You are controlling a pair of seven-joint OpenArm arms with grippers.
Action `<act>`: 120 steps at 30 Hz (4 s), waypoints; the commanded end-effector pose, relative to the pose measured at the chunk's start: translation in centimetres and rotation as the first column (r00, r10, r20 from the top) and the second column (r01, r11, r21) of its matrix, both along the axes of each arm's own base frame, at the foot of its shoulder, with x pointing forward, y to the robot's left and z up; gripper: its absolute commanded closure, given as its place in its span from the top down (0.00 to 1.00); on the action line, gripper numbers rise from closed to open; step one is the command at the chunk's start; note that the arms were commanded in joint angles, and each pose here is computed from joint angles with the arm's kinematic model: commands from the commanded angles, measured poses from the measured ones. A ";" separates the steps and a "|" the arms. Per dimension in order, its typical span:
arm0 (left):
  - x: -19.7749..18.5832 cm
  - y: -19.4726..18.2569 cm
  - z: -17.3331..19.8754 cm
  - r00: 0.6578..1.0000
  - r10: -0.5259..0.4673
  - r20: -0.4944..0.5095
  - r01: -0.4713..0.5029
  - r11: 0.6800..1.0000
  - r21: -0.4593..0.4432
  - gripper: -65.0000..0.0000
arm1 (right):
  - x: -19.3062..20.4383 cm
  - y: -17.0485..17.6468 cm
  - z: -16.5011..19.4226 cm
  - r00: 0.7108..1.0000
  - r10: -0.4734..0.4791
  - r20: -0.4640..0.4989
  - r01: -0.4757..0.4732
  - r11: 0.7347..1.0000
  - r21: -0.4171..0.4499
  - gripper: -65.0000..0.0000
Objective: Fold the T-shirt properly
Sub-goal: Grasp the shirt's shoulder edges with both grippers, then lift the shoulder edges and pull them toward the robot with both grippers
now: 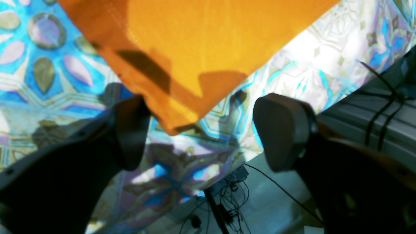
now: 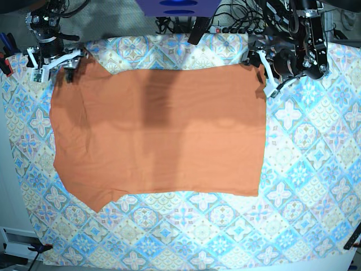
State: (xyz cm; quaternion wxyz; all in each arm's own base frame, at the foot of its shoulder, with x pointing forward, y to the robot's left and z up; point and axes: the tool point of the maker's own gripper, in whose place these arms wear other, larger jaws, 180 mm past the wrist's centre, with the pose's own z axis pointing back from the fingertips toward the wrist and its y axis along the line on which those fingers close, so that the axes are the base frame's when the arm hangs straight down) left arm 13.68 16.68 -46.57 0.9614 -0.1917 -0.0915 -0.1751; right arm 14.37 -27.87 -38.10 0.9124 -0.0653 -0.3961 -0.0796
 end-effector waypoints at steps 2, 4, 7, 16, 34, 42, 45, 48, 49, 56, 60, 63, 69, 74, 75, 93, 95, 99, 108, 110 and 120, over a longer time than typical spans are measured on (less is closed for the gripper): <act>-1.1 -0.5 -0.4 0.999 -0.010 -0.034 0.010 1.000 -0.013 0.81 | 0.2 -1.2 0.5 0.999 -0.033 -0.023 0.034 0.999 0.011 0.66; -1.2 -0.5 -0.4 0.999 -0.010 -0.037 0.009 1.000 -0.013 0.81 | 1.0 -1.2 0.3 0.998 -0.041 -0.041 0.042 0.999 0.031 0.66; -1.2 -0.5 -0.4 0.999 -0.010 -0.037 0.009 1.000 -0.013 0.81 | 1.6 -1.5 0.4 0.997 -0.051 -0.051 0.053 0.998 0.034 0.66; -1.1 -0.4 -0.4 0.999 -0.010 -0.035 0.010 1.000 -0.010 0.81 | 2.3 0.4 -2.1 0.988 -0.014 -0.155 0.031 0.994 0.109 0.66; -1.2 0.5 -0.7 0.999 -0.022 -0.044 0.024 0.999 0.042 0.81 | -2.0 0.9 -9.2 0.940 -0.006 -0.340 0.095 0.965 0.245 0.66; -1.2 0.5 -0.7 0.999 -0.022 -0.044 0.024 0.999 0.042 0.81 | -1.9 2.3 -11.3 0.928 0.035 -0.371 0.088 0.947 0.308 0.66; -1.3 0.3 -0.7 0.999 -0.029 -0.046 0.031 0.999 0.039 0.81 | -1.0 3.9 -11.2 0.929 0.097 -0.358 0.024 0.947 0.319 0.66; -1.2 0.2 -0.7 0.999 -0.030 -0.045 0.032 0.999 0.036 0.81 | -0.5 4.9 -11.0 0.928 0.131 -0.348 -0.011 0.946 0.325 0.66; -1.2 0.1 -0.7 0.999 -0.029 -0.044 0.031 0.999 0.033 0.81 | -0.4 5.2 -11.0 0.927 0.140 -0.348 -0.019 0.944 0.329 0.65; -0.5 -2.2 -0.7 0.996 -0.090 -0.020 0.090 0.996 -0.002 0.64 | -0.2 5.8 -11.1 0.923 0.161 -0.349 -0.039 0.942 0.334 0.33; -0.2 -3.1 -0.6 0.994 -0.113 -0.011 0.113 0.993 -0.018 0.40 | -0.2 5.1 -11.0 0.922 0.162 -0.353 -0.044 0.947 0.319 0.18; 0.2 -3.7 -0.6 0.994 -0.108 -0.001 0.108 0.994 -0.026 0.32 | -0.4 4.9 -11.0 0.920 0.159 -0.357 -0.041 0.948 0.316 0.14; 0.3 -3.9 -0.5 0.995 -0.104 0.002 0.104 0.994 -0.033 0.25 | -0.8 3.9 -11.0 0.912 0.158 -0.380 -0.050 0.959 0.279 0.07; 0.0 -3.6 -0.6 0.995 -0.104 -0.007 0.103 0.994 -0.027 0.20 | -0.5 2.2 -9.6 0.903 0.158 -0.399 -0.106 0.983 0.150 0.04; -0.1 -3.6 -0.7 0.995 -0.104 -0.009 0.103 0.994 -0.027 0.19 | -0.9 1.9 -9.2 0.900 0.159 -0.405 -0.120 0.985 0.121 0.04; -2.9 4.0 -0.2 0.999 0.022 -0.030 -0.019 0.996 0.085 0.11 | -2.4 -0.1 -5.4 0.890 0.110 -0.443 -0.179 0.977 -0.115 0.04; -2.9 4.5 0.8 1.000 0.025 -0.003 -0.025 0.996 0.088 0.11 | -2.5 -0.7 -5.0 0.893 0.093 -0.440 -0.167 0.977 -0.131 0.04; -1.9 4.6 3.6 0.996 0.008 0.087 -0.016 0.995 0.096 0.11 | -2.7 -1.6 -4.6 0.898 0.066 -0.435 -0.144 0.978 -0.148 0.04; -1.6 4.0 3.0 0.999 0.003 0.040 -0.007 0.995 0.102 0.17 | -2.6 -1.4 -4.7 0.898 0.072 -0.434 -0.149 0.978 -0.144 0.04; -1.7 4.0 3.0 0.999 0.008 0.040 -0.012 0.995 0.103 0.28 | -2.6 -1.4 -4.7 0.897 0.072 -0.436 -0.148 0.978 -0.143 0.04; -1.9 4.0 2.4 0.998 0.057 0.023 -0.058 0.995 0.076 0.50 | -2.8 -1.4 -4.9 0.895 0.072 -0.440 -0.148 0.979 -0.141 0.04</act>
